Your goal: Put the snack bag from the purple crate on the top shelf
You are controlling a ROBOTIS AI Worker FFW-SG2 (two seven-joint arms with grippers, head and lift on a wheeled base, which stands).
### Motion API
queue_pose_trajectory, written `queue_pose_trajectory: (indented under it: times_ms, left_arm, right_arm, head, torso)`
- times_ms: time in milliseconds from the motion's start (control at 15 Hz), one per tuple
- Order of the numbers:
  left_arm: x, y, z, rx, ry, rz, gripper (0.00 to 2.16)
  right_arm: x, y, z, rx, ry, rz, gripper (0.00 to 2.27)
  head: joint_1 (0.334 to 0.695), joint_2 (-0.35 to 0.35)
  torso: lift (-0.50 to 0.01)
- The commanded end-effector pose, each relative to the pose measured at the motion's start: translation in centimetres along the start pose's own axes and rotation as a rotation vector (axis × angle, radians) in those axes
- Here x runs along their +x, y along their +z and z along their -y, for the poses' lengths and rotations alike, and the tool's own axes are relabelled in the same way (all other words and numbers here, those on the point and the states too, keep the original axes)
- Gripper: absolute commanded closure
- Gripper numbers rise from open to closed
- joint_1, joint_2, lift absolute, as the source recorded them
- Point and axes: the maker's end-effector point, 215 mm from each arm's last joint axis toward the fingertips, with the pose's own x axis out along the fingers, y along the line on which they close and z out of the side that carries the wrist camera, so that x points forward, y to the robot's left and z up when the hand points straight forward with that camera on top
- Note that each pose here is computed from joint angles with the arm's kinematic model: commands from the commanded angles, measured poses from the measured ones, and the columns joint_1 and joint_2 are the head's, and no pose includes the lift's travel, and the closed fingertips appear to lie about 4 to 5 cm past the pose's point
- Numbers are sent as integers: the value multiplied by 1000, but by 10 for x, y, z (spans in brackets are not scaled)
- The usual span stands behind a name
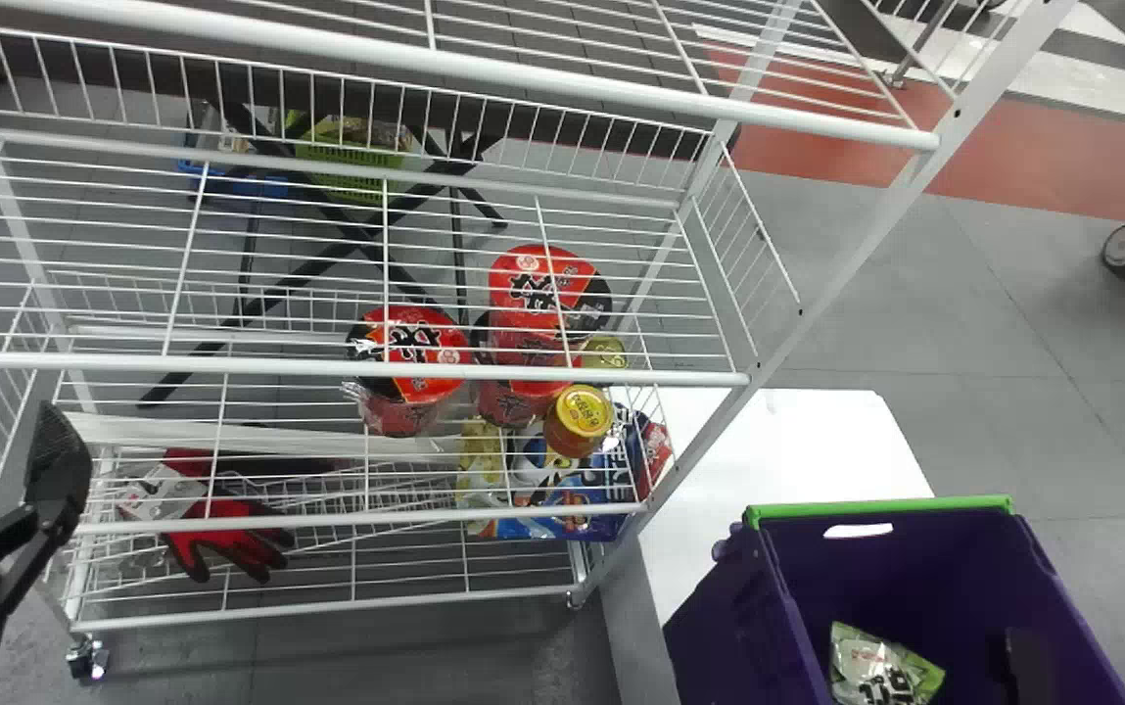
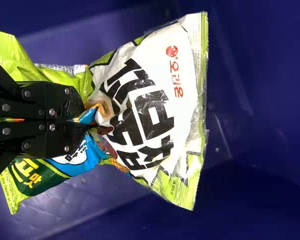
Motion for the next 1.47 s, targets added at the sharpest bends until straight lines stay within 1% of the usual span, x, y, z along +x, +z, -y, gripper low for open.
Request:
queue_pose_trajectory:
  times_ms: [0,267,533,733,1067,1200,1400]
  left_arm:
    - [-3,-1,2,11,-6,-8,124]
    - [-8,-6,3,24,-2,-31,124]
    - [-9,-7,0,28,8,-34,124]
    - [-8,-8,-3,31,17,-37,124]
    - [-3,-7,-4,37,18,-41,124]
    - [-1,-12,-5,43,18,-58,124]
    - [1,-12,-4,40,21,-57,124]
  right_arm:
    - [-14,-3,-5,30,21,24,2246]
    - [-49,-1,-13,92,59,52,2246]
    - [-84,12,5,170,78,86,2246]
    - [-112,26,8,223,94,119,2246]
    - [-166,48,-6,304,180,239,2246]
    - [-197,59,-18,315,215,291,2246]
    - [-233,72,-32,308,234,346,2246]
  head:
    - [695,-350]
    - [695,-350]
    - [695,-350]
    - [695,-350]
    - [695,-350]
    - [695,-350]
    - [695,-350]
  torso:
    - [-348]
    - [-331]
    - [-315]
    - [-303]
    - [-283]
    - [-275]
    - [-263]
